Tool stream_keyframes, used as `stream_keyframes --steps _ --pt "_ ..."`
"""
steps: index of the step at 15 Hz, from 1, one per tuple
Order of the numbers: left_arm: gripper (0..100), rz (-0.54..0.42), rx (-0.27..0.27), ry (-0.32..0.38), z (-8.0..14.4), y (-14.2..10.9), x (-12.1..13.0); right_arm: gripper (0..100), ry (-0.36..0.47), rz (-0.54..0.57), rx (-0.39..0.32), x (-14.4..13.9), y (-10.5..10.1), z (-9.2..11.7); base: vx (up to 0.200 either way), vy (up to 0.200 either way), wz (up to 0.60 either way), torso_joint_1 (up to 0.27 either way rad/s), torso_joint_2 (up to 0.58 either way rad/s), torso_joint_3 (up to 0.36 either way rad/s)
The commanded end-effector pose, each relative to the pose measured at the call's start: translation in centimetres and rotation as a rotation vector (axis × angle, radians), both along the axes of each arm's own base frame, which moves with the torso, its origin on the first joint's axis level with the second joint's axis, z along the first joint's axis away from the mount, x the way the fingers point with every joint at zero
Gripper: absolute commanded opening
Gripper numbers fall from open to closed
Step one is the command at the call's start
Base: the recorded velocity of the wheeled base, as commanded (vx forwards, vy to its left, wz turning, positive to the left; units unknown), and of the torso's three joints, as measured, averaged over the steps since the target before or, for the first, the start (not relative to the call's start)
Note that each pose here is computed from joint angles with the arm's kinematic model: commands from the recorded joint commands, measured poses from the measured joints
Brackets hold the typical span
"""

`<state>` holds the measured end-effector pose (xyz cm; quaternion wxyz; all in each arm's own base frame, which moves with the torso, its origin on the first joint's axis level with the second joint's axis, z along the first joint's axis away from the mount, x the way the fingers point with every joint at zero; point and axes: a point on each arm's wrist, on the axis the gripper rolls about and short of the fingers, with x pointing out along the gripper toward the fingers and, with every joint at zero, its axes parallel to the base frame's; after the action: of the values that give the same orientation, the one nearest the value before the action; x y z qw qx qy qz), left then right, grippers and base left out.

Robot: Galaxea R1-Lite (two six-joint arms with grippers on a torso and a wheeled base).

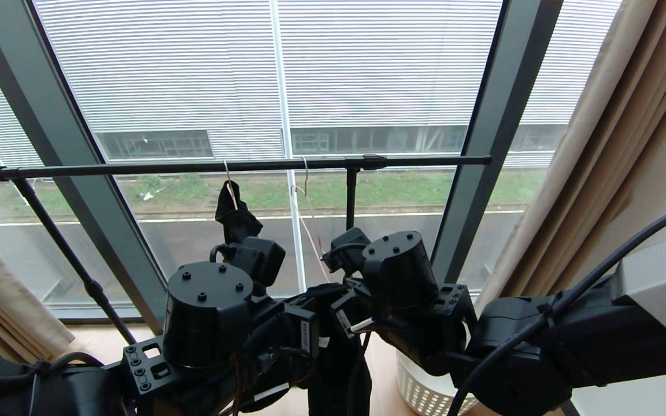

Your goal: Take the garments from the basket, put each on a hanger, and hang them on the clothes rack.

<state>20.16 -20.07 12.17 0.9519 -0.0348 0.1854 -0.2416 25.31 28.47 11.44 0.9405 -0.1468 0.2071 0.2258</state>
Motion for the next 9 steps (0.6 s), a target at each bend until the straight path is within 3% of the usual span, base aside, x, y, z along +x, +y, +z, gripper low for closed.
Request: stream_keyframes --steps 1,6,7,9 --pt "0 -0.015 0.008 0.015 -0.4 0.0 0.0 0 -0.018 -0.008 0.020 0.2 -0.3 1.0 0.000 0.000 0.00 0.000 0.00 0.000" --pt "0 -0.016 0.040 0.060 -2.1 -0.3 0.9 0 -0.041 -0.014 0.044 -0.2 -0.8 2.5 0.000 0.000 0.00 0.000 0.00 0.000" --pt "100 -0.013 0.040 0.058 -2.1 -0.4 1.2 0 -0.038 -0.014 0.041 -0.2 -0.8 2.5 0.000 0.000 0.00 0.000 0.00 0.000" --pt "100 -0.015 0.048 0.066 -2.3 -0.4 1.1 0 -0.039 -0.035 0.027 -0.3 -1.0 2.7 0.000 0.000 0.00 0.000 0.00 0.000"
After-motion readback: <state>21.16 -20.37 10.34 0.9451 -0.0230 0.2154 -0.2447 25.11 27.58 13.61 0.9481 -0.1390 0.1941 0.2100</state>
